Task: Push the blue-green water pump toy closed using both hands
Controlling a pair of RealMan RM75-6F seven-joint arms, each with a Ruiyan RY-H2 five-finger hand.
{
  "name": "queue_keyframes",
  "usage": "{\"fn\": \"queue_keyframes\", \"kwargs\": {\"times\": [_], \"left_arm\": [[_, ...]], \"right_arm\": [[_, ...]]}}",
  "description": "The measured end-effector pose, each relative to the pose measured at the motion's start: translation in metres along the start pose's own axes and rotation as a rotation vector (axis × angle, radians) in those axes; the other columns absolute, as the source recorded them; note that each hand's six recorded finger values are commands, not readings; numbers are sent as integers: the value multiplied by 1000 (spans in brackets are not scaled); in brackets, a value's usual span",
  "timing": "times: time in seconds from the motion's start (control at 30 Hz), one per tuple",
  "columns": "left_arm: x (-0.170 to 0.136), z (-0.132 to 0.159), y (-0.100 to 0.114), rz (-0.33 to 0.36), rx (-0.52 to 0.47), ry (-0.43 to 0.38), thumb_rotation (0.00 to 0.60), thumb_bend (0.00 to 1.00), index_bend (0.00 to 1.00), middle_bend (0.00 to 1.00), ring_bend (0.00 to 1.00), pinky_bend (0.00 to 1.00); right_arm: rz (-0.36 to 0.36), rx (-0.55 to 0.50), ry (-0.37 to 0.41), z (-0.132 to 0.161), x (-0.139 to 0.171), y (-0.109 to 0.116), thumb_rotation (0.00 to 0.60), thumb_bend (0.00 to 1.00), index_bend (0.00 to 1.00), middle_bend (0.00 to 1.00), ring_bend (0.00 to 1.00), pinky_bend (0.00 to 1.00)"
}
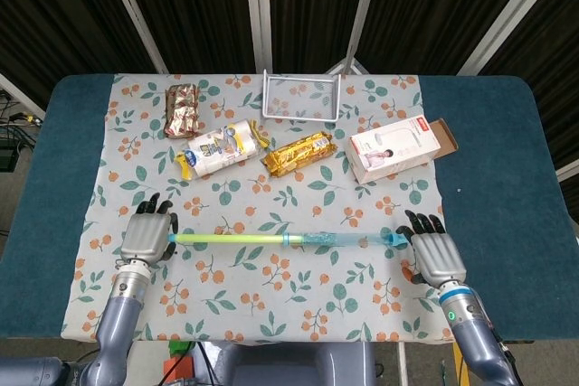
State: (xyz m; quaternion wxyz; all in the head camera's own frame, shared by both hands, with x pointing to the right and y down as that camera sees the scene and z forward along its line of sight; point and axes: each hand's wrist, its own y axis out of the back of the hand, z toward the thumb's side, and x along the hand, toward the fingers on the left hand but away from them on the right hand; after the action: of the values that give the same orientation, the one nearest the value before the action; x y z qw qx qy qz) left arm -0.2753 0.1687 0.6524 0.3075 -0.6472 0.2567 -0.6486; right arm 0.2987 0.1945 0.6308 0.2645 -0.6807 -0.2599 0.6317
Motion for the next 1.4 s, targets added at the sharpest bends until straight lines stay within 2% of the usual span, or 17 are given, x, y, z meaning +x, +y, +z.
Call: {"fn": "queue_keyframes", "kwargs": {"times": [0.1,0.23,0.6,1.0,1.4], "left_arm": [[0,0,1,0,1,1,600,511,573,171,11,130],[0,2,2,4,6,-2,600,511,573,171,11,130],[-1,6,6,8,16,-10,600,512,573,171,11,130],[-1,7,7,12,22,-7,600,513,576,171,11,129],[-1,8,6,8,21,-10,600,513,577,171,11,129]], "right_arm": [[-6,-7,-17,-1,-8,-2,600,307,297,0,0,0],[-8,-13,-34,1,-17,-5,600,307,362,0,0,0],[17,-33,-47,9,-29,-21,600,308,368,6,0,0],[19,-45,-59,12,-41,-27,600,308,369,9,0,0],[35,-49,-62,17,-49,-36,600,315,417,29,0,0]]}}
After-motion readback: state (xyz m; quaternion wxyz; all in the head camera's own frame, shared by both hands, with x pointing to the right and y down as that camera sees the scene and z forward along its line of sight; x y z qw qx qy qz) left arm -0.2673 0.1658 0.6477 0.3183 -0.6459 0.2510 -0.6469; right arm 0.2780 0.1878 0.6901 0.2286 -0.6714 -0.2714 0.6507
